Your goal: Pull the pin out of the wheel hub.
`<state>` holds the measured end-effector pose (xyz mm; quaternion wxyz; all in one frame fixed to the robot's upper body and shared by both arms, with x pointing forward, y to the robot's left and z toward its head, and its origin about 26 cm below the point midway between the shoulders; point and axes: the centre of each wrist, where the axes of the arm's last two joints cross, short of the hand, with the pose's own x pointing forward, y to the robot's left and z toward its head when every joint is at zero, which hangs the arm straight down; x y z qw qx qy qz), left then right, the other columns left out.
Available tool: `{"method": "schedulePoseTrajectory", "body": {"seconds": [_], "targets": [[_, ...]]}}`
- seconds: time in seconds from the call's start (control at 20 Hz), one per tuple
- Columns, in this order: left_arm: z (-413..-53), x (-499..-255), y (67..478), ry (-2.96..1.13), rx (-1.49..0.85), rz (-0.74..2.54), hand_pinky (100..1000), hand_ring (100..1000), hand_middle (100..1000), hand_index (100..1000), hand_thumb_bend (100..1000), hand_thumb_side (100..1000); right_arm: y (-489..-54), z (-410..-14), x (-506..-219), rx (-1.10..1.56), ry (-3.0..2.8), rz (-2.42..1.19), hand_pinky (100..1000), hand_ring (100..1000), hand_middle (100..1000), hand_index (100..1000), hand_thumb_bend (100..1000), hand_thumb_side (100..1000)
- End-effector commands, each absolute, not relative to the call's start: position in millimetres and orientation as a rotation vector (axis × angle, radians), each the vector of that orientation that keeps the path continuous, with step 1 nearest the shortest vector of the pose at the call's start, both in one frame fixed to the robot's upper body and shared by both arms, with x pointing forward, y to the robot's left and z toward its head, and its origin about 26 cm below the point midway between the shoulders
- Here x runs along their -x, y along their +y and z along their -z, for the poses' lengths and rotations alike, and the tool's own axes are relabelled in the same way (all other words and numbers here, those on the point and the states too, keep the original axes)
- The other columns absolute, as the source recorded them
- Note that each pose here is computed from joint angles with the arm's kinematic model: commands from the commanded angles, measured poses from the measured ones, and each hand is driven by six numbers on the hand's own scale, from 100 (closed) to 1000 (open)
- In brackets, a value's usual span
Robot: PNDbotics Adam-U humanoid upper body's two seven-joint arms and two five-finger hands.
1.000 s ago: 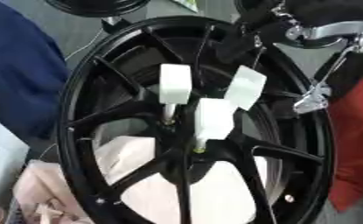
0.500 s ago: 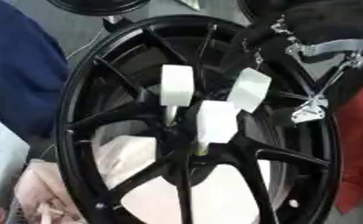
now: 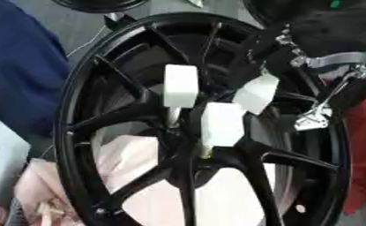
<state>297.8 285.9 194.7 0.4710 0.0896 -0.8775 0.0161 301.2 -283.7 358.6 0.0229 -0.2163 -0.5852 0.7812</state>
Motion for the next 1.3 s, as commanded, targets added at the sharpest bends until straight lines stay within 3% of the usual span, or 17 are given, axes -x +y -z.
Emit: {"method": "schedulePoseTrajectory", "body": {"seconds": [0.05,0.95,1.3], "targets": [[-203,-295,286,-2.179,-0.218,-0.025,625,661,560,756,525,437,-291,-371,-295,0.739,-1.691,-2.574,920,867,831,888,316,351],[-202,-295,284,-2.178,-0.201,-0.013,626,662,561,756,515,446,-307,-365,-311,0.827,-1.742,-2.479,906,848,803,856,257,340],[-202,-295,284,-2.176,-0.195,-0.011,626,663,561,757,510,449,-309,-363,-314,0.814,-1.794,-2.442,892,829,725,773,137,281]]}}
